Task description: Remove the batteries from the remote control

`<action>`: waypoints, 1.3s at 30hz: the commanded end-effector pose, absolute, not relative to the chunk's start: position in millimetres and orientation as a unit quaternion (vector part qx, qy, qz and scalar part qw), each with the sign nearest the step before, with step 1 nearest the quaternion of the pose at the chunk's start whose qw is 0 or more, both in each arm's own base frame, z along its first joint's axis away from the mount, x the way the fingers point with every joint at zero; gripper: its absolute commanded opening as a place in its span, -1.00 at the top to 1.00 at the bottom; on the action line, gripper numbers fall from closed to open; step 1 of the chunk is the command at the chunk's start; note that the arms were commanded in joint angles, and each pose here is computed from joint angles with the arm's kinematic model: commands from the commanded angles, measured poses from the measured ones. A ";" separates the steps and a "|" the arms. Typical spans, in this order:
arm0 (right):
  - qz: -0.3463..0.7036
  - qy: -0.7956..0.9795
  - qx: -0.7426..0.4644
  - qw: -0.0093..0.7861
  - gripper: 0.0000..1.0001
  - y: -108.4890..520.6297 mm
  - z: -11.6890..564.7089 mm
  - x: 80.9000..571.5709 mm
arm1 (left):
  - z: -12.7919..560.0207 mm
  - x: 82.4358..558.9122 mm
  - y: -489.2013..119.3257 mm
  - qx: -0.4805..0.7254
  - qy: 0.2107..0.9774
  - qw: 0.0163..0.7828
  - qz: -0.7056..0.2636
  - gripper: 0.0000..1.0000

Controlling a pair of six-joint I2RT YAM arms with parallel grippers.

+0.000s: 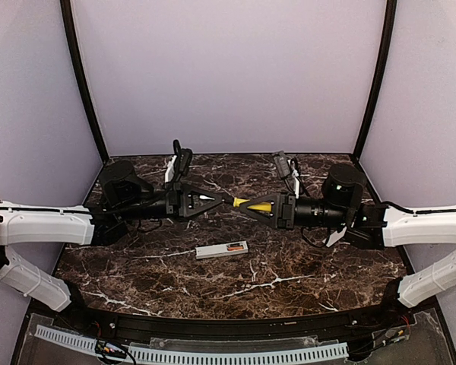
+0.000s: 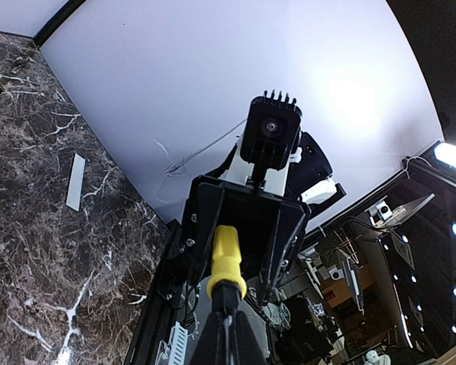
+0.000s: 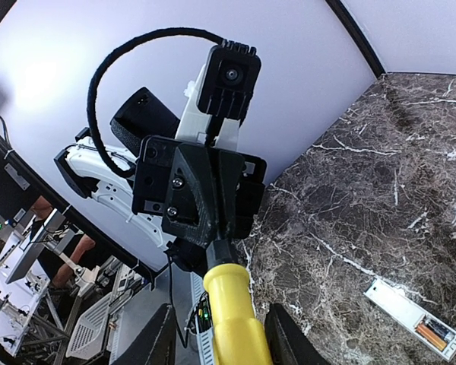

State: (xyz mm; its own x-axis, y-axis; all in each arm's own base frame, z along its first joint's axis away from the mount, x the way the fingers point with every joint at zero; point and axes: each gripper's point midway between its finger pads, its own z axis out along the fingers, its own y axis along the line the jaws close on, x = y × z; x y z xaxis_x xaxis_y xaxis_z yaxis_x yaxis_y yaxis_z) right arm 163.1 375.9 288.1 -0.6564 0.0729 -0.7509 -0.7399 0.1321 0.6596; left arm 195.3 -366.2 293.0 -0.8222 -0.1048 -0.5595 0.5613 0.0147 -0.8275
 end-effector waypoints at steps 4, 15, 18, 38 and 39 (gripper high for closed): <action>0.626 0.642 -0.257 0.359 0.25 378.6 317.7 160.2 | 286.5 194.7 -360.3 0.165 0.677 0.253 -0.671 0.99; 0.627 0.641 -0.258 0.360 0.25 382.4 320.4 161.5 | 282.7 195.5 -358.7 0.158 0.681 0.254 -0.668 0.99; 0.627 0.642 -0.260 0.358 0.37 384.3 319.8 161.4 | 281.8 196.2 -358.2 0.157 0.683 0.256 -0.666 0.99; 0.635 0.631 -0.270 0.354 0.54 386.8 326.4 155.4 | 278.5 197.9 -357.7 0.154 0.690 0.257 -0.659 0.99; 0.636 0.631 -0.270 0.353 0.55 386.9 325.7 155.2 | 278.5 198.2 -357.6 0.153 0.690 0.258 -0.658 0.99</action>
